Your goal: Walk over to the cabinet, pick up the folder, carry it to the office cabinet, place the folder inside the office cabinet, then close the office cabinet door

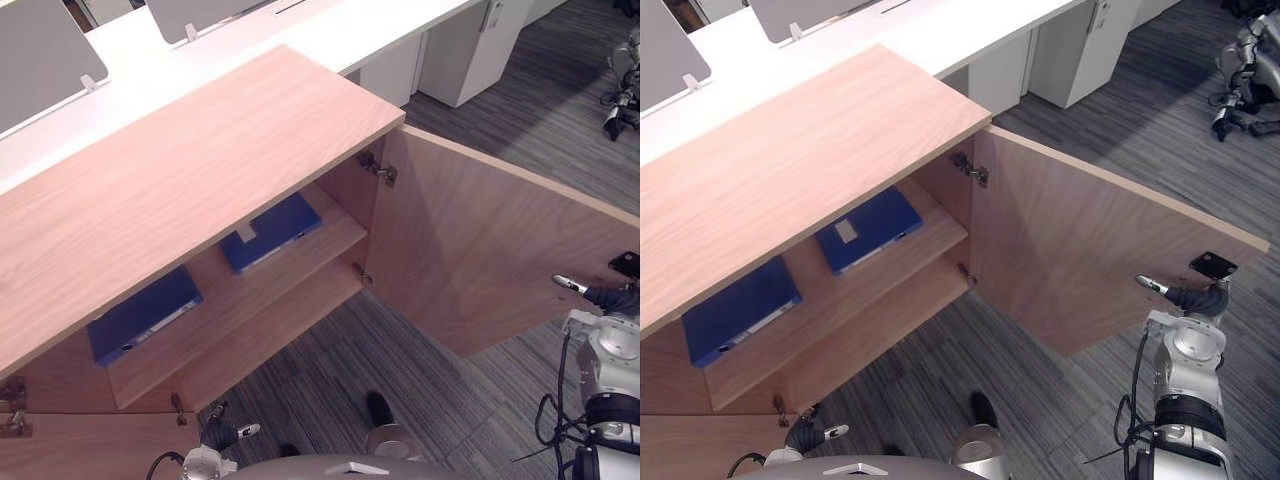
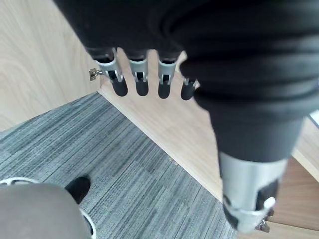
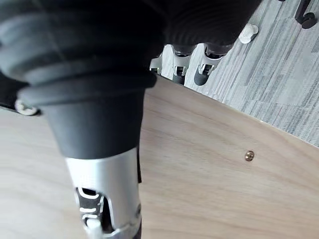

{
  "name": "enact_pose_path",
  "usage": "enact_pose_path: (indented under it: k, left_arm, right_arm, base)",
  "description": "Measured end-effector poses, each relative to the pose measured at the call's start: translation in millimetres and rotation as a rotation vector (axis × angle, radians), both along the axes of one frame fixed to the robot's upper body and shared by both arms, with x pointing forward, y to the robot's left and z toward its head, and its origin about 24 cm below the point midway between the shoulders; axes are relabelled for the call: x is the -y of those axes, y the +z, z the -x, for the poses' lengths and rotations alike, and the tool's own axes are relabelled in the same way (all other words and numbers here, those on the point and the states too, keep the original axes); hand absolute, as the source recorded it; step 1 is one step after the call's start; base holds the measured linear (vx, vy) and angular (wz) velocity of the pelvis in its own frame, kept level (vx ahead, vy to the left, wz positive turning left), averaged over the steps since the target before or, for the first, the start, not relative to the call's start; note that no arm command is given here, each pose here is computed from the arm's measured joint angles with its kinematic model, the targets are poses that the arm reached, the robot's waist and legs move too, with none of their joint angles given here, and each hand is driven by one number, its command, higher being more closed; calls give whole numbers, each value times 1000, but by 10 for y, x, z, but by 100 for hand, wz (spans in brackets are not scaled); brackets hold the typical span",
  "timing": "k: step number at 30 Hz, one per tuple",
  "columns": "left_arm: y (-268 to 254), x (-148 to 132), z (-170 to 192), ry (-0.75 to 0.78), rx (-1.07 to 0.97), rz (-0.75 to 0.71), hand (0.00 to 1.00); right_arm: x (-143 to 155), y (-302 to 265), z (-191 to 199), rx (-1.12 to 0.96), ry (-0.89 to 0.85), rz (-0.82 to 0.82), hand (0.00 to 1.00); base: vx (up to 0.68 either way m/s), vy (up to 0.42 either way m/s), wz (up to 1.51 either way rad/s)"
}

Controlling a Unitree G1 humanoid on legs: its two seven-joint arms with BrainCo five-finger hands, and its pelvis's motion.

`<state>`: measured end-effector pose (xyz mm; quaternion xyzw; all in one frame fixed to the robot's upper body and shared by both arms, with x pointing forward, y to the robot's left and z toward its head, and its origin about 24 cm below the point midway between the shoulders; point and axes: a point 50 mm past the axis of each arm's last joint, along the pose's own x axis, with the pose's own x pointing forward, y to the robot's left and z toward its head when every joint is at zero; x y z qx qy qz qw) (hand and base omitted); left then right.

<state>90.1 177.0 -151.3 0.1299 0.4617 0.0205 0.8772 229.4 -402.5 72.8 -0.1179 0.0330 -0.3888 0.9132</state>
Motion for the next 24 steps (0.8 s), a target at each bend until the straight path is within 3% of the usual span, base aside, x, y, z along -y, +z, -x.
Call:
enact_pose_path:
  k: [7, 13, 24]
  left_arm:
    - [23, -4, -94, -18, 18, -13, 0]
    - [34, -92, -153, -24, 16, -46, 0]
    - [13, -99, -226, -46, -10, -72, 0]
  right_arm:
    - [-462, -200, 226, 70, 82, -53, 0]
    - [-1146, -537, 634, 35, 227, -201, 0]
    - [-1974, -770, 1050, -36, 436, -428, 0]
  base:
    - [-62, -50, -5]
    - [-85, -73, -19]
    - [-71, -57, -9]
